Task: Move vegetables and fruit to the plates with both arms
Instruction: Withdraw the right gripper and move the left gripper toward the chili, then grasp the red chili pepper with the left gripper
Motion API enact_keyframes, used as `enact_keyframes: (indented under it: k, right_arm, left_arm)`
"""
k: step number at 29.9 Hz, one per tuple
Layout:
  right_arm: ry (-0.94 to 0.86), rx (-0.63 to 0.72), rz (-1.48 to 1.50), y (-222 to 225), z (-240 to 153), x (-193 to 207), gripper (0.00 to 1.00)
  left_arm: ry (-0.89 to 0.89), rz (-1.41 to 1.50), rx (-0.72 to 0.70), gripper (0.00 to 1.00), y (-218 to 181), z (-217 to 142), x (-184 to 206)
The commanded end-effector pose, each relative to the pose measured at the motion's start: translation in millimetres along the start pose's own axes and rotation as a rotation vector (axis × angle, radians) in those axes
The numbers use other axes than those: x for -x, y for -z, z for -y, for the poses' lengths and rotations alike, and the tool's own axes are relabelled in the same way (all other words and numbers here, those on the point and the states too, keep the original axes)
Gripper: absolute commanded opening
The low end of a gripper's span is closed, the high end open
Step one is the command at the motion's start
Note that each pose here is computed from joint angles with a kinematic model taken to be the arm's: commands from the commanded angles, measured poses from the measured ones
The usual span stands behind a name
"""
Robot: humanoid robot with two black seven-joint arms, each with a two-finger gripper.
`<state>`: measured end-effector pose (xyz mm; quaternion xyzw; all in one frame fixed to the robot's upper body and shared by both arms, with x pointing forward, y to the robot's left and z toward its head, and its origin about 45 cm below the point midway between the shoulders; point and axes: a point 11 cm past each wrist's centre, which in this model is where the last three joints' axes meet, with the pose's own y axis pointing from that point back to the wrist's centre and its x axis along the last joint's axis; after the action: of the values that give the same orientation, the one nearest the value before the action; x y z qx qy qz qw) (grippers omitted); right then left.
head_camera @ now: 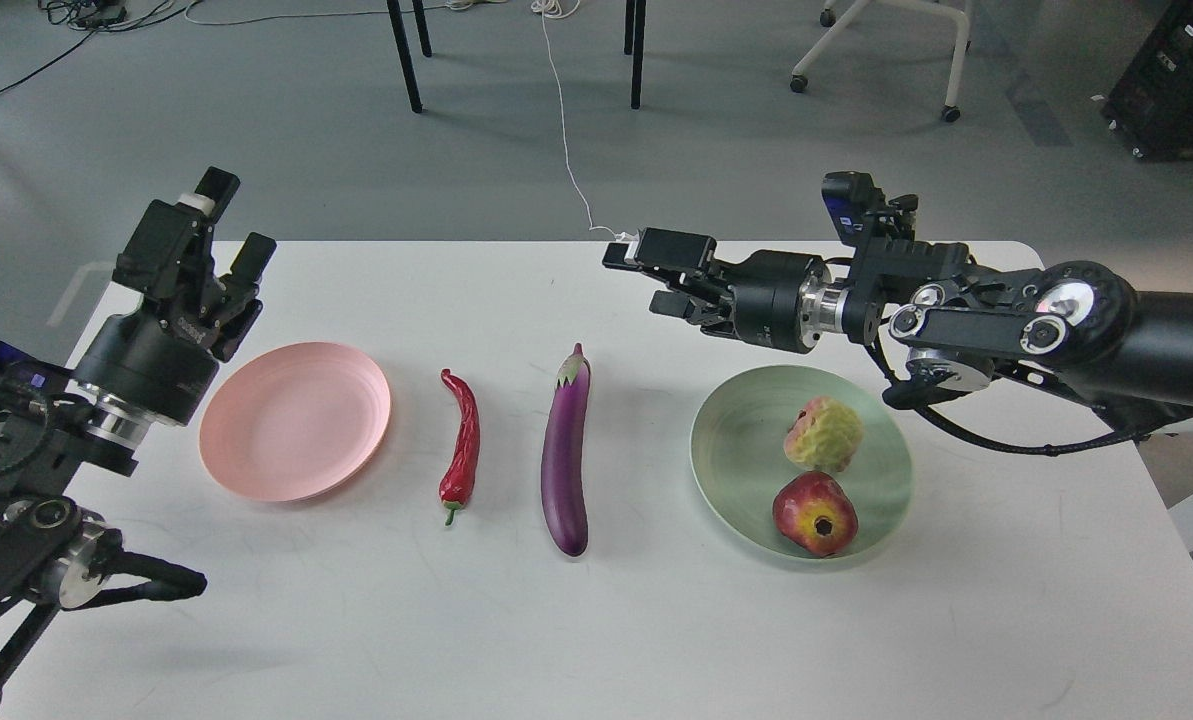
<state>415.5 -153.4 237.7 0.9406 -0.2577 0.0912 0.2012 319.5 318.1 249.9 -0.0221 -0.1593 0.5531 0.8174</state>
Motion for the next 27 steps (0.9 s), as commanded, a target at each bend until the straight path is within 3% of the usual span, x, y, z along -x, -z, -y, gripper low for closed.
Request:
enact_keyframes:
  k: [1, 7, 10, 18, 27]
  right_arm:
    - [-0.088, -0.041, 0.197, -22.9, -23.5, -18.4, 0.97]
    - [-0.171, -0.109, 0.386, -45.8, -61.4, -34.2, 0.97]
    - [-0.226, -0.135, 0.493, -64.4, -80.5, -40.3, 0.97]
    - [-0.341, -0.147, 0.609, -104.6, -127.8, -41.3, 0.97]
    - [-0.375, -0.155, 0.643, -114.8, -141.8, -39.4, 0.97]
  left_arm:
    - [0.199, 0.184, 0.004, 0.98, -1.2, 2.0, 28.0]
    - [0.57, 0.615, 0.033, 0.98, 5.7, 10.2, 73.7]
    - [0.694, 0.781, -0.091, 0.98, 22.2, 16.8, 84.9]
    - [0.836, 0.952, -0.387, 0.98, 52.2, 51.5, 105.9]
    - [0.897, 0.962, -0.585, 0.98, 87.0, 41.4, 104.0]
